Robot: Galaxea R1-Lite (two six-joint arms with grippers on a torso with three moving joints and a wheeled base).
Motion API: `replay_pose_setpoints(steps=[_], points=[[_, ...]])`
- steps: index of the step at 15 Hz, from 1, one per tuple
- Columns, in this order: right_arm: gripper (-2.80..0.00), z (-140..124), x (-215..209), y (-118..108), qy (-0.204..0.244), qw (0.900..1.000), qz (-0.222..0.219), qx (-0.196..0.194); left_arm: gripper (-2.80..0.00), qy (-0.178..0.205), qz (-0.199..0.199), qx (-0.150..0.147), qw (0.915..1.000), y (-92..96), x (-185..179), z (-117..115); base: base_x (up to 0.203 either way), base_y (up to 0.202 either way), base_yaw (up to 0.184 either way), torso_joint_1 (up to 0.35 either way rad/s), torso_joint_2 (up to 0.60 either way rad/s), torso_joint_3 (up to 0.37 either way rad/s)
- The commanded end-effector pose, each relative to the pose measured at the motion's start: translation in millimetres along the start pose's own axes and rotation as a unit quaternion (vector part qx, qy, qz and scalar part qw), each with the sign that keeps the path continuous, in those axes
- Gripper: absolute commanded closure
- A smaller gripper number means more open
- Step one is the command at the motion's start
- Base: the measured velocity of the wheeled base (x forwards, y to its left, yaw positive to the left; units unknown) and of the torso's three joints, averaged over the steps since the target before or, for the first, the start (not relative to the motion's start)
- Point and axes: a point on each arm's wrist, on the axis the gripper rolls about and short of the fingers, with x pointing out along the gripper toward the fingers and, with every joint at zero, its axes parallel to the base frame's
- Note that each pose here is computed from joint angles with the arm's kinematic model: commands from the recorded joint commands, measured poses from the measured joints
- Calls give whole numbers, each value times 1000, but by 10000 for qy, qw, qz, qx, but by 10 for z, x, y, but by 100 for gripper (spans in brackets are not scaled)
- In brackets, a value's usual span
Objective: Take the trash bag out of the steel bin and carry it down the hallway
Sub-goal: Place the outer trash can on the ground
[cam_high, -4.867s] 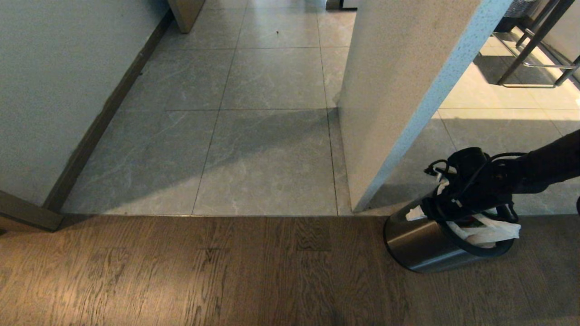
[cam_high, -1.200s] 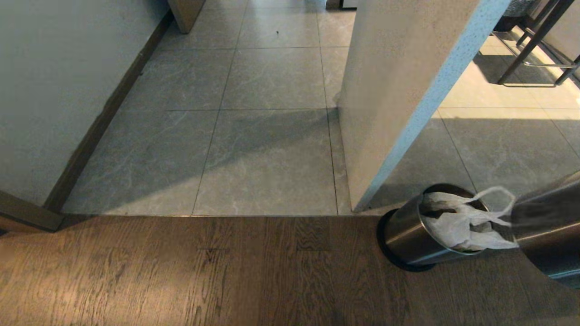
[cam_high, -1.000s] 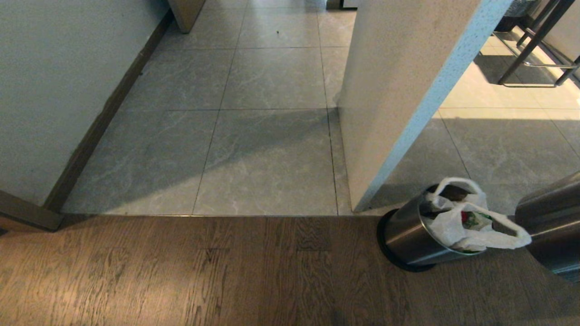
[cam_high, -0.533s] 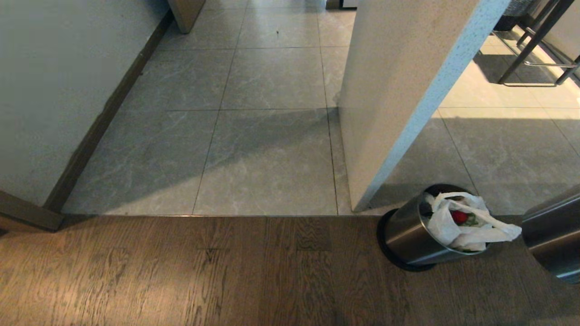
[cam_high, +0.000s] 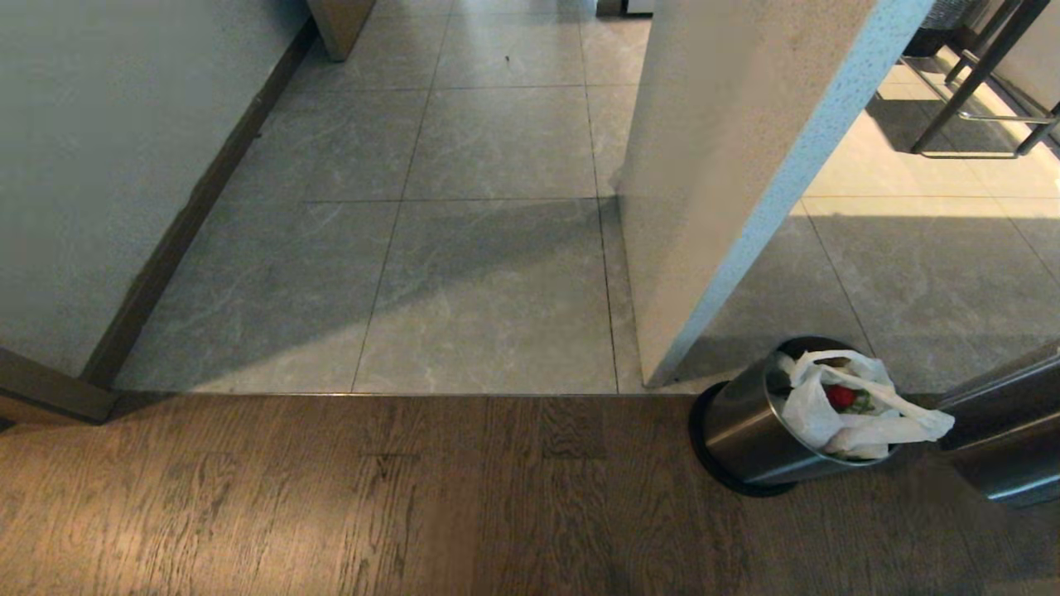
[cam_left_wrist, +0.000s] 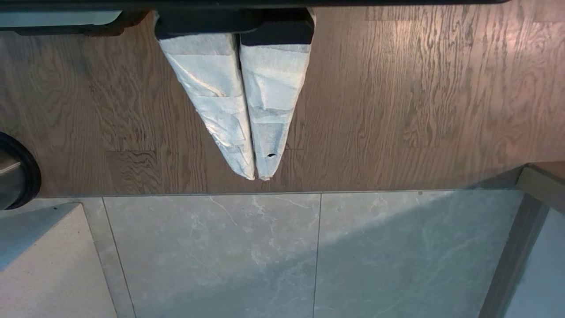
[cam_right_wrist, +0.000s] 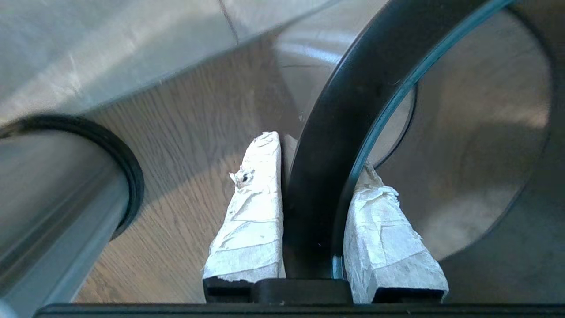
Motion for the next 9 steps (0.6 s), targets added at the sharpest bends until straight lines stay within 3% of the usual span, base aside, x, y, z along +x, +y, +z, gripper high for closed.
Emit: replay_pose_setpoints(steps=[1,9], points=[[0,-148,276,-16,204,9998,45,40,0,-11,1,-2,10000,0,-1,0,0,0,0,0,0,0],[0,-415,878,-57,208,9998,52,41,0,-4,1,-2,10000,0,0,-4,0,0,0,0,0,0]])
